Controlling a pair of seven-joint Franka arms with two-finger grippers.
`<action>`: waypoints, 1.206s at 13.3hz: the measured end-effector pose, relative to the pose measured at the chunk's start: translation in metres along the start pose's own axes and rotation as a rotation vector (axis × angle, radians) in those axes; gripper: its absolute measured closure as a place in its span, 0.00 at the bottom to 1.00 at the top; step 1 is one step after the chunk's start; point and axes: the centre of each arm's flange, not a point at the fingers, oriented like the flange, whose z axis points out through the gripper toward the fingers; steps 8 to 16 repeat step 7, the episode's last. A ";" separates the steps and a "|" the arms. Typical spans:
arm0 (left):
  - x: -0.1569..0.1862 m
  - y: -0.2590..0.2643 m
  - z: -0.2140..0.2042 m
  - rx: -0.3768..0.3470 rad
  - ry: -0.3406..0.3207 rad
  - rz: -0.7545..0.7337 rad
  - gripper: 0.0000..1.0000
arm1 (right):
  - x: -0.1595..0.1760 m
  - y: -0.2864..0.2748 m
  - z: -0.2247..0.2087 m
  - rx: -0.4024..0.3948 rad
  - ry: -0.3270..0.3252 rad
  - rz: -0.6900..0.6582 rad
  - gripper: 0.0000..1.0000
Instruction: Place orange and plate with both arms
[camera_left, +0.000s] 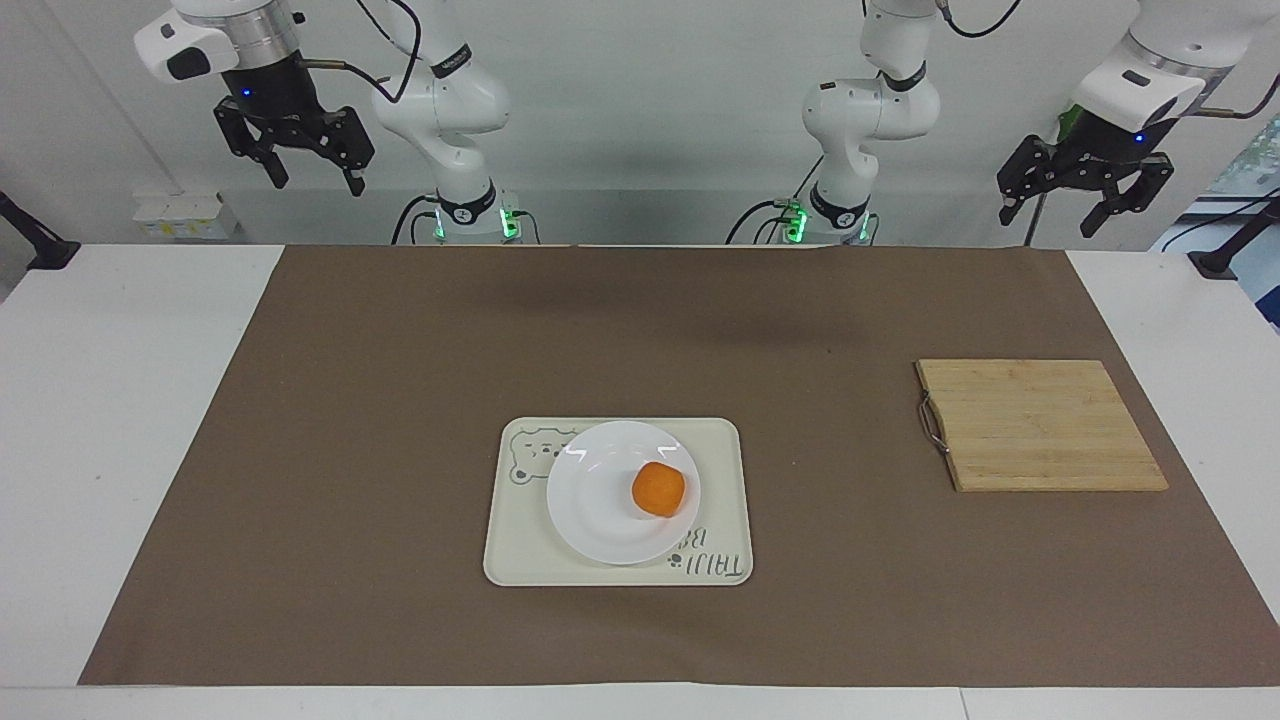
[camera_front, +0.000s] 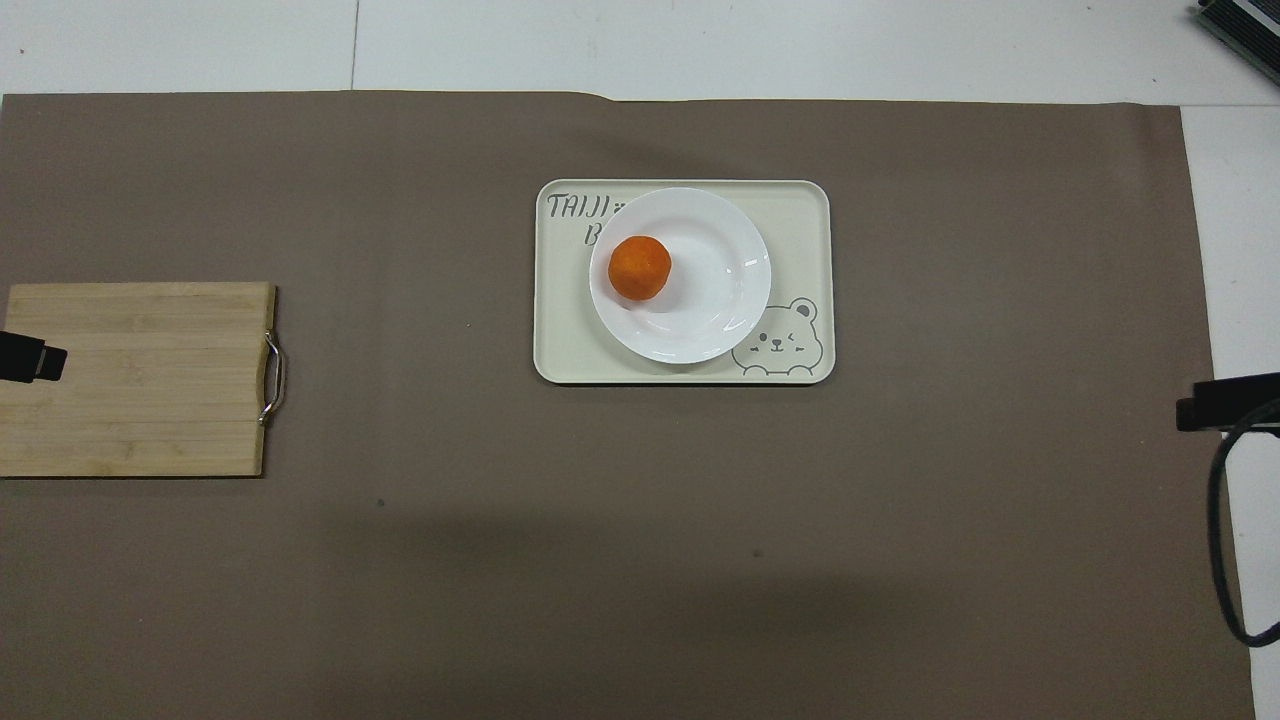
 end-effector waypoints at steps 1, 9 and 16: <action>0.000 0.000 0.000 0.000 0.000 0.000 0.00 | 0.000 0.000 0.000 0.000 0.002 -0.002 0.00; 0.000 0.000 0.000 0.000 0.000 0.000 0.00 | 0.001 0.001 -0.001 0.000 0.005 0.000 0.00; 0.000 0.000 0.000 0.000 0.000 0.000 0.00 | 0.001 0.001 -0.001 0.000 0.005 0.000 0.00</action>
